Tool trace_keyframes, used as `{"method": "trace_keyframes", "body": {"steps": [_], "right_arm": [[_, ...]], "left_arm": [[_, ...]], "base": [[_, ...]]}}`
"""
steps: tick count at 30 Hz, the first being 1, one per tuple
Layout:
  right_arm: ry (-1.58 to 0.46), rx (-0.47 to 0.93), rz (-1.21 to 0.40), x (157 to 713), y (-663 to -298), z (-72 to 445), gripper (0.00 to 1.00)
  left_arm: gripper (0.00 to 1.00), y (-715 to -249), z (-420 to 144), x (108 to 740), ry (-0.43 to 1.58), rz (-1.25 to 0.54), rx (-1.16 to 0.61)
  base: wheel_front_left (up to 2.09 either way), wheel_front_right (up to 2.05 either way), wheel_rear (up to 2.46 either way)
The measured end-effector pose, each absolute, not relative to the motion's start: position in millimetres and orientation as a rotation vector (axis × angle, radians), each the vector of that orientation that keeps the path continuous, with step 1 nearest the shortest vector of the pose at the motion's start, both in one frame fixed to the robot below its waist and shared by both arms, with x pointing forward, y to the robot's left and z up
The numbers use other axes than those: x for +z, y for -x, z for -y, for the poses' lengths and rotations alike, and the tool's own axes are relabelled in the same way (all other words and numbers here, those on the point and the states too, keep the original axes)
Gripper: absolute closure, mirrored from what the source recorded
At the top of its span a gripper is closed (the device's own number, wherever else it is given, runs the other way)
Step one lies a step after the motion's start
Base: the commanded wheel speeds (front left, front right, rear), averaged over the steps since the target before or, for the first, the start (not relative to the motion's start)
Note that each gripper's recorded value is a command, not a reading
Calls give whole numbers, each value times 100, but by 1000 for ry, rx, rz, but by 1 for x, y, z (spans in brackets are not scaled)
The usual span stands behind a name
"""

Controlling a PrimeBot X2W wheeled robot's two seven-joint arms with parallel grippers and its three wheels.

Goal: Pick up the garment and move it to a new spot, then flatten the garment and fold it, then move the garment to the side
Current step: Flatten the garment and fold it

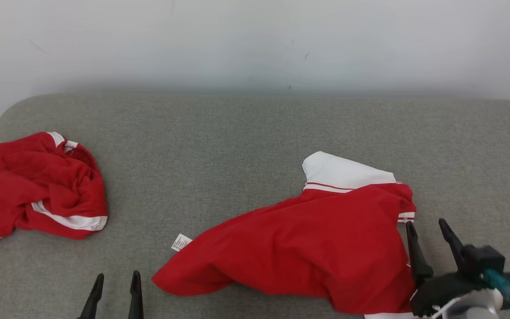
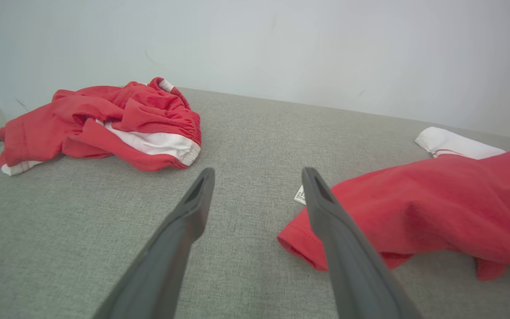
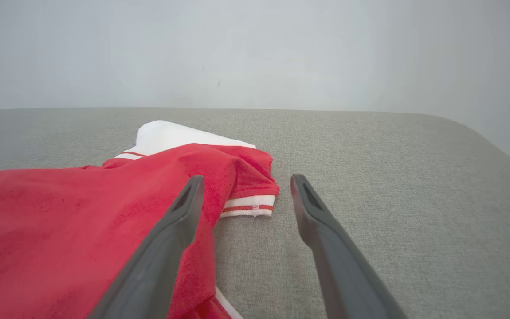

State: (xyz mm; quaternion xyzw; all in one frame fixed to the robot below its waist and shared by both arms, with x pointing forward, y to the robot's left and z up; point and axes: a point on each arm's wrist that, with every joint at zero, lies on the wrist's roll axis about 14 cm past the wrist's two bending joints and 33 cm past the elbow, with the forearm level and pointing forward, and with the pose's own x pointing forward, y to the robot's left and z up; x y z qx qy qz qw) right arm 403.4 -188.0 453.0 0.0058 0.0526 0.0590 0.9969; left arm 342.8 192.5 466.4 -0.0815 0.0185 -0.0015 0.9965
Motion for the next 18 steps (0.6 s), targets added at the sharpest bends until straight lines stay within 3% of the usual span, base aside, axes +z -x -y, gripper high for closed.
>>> {"method": "trace_keyframes", "body": {"steps": [12, 18], "right_arm": [[6, 65, -240, 430, -458, 198, 0], [14, 71, -366, 402, -462, 193, 0]], "left_arm": [[0, -344, -197, 465, 162, -42, 14], [0, -341, -202, 463, 161, -48, 32]], "base": [[0, 0, 0], [0, 0, 0]]}}
